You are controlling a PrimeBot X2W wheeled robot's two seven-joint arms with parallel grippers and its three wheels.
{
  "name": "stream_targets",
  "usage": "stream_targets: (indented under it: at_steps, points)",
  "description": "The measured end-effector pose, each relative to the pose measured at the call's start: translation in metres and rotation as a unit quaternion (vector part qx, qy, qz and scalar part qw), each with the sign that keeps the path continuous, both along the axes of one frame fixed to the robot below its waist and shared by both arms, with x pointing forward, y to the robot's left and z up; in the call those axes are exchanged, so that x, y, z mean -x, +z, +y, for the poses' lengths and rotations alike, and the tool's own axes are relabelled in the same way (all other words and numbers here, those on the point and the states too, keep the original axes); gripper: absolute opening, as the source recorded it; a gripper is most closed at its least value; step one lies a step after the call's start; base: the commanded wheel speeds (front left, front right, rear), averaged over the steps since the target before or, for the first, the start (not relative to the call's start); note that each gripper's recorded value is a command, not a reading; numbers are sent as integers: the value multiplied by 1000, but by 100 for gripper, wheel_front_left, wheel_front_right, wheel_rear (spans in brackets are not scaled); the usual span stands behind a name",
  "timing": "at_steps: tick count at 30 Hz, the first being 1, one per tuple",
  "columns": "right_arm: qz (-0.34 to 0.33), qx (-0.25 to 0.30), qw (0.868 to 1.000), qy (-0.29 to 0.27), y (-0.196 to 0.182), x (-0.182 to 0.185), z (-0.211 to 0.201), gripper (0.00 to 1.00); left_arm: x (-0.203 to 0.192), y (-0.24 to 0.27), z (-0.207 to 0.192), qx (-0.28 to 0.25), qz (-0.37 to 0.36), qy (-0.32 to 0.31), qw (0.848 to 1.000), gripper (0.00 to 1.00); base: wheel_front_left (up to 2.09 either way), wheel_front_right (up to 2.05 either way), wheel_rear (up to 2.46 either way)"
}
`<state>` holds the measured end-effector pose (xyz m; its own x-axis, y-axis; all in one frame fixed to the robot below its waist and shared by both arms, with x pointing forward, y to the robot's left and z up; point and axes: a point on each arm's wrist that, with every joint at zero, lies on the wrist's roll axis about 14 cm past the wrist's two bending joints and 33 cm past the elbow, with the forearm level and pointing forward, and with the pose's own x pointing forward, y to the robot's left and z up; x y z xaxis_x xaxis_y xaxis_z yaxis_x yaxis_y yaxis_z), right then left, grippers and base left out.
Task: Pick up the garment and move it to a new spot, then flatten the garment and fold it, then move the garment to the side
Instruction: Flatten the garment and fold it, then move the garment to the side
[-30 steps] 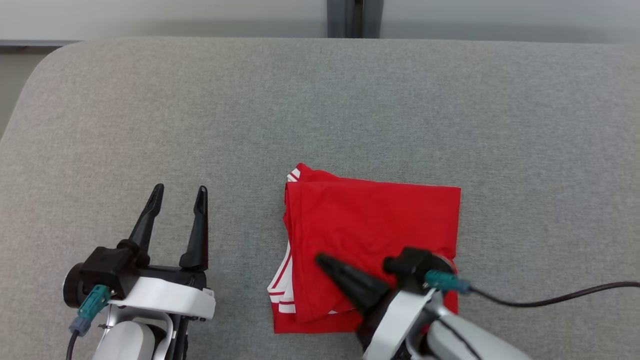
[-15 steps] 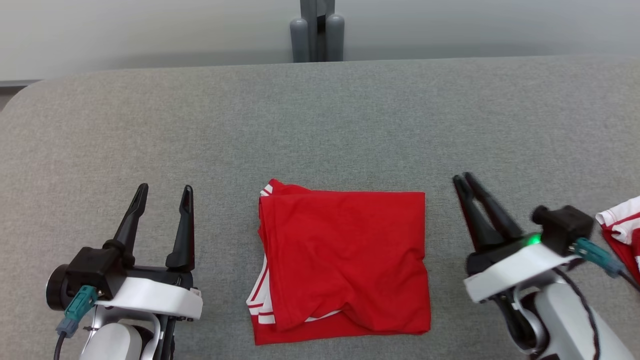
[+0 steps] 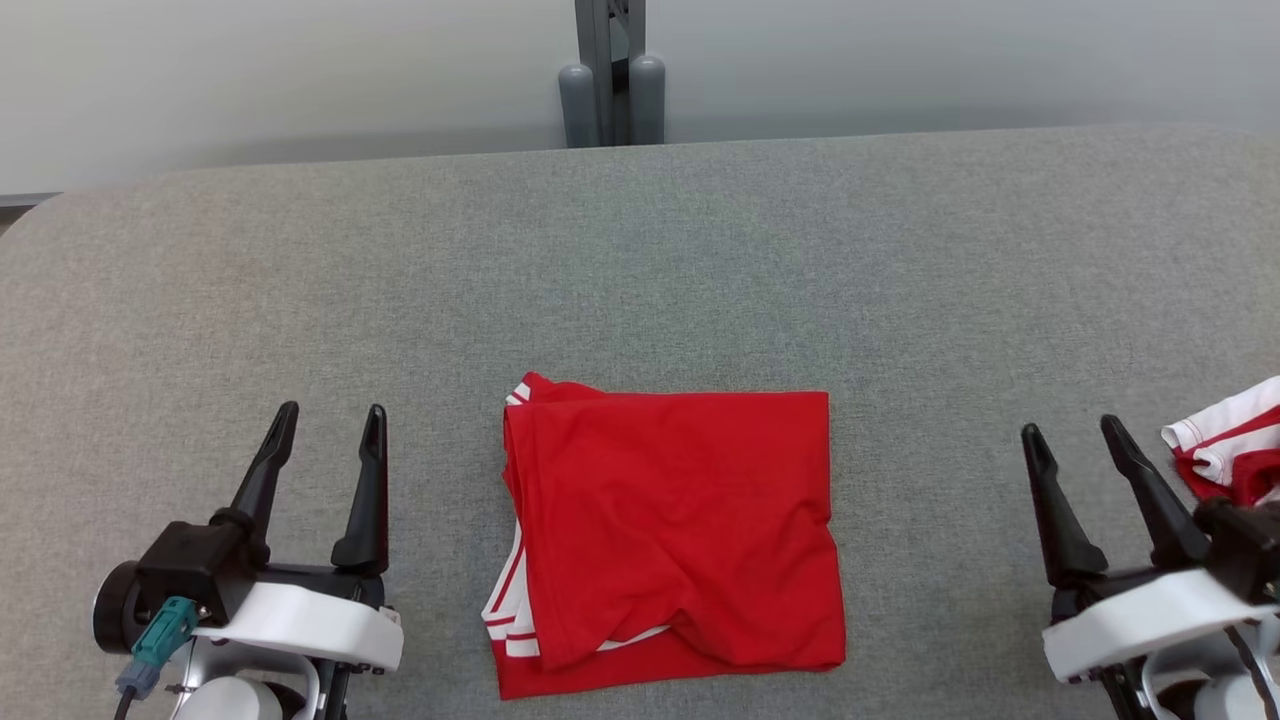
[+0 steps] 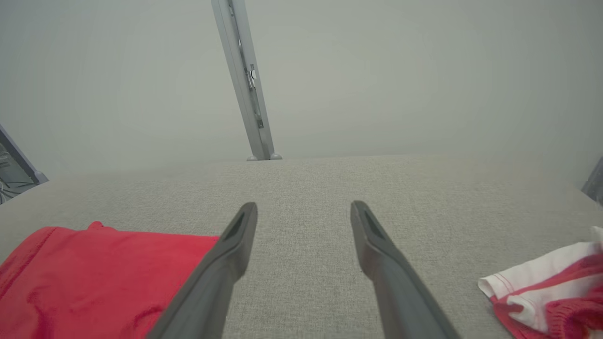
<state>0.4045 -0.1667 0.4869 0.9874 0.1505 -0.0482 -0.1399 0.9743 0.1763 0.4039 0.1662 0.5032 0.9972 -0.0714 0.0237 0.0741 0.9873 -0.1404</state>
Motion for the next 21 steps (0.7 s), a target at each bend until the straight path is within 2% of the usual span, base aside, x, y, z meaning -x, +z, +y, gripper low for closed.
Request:
stream_targets:
  at_steps: [9,21]
  points:
    - [7,15,999,-28,9,21,-15,100,6,-7,-1,0,16,-3,1000,100,0,0,0]
    - [4,22,1000,-19,14,16,-10,100,10,-7,3,-1,17,3,1000,100,0,0,0]
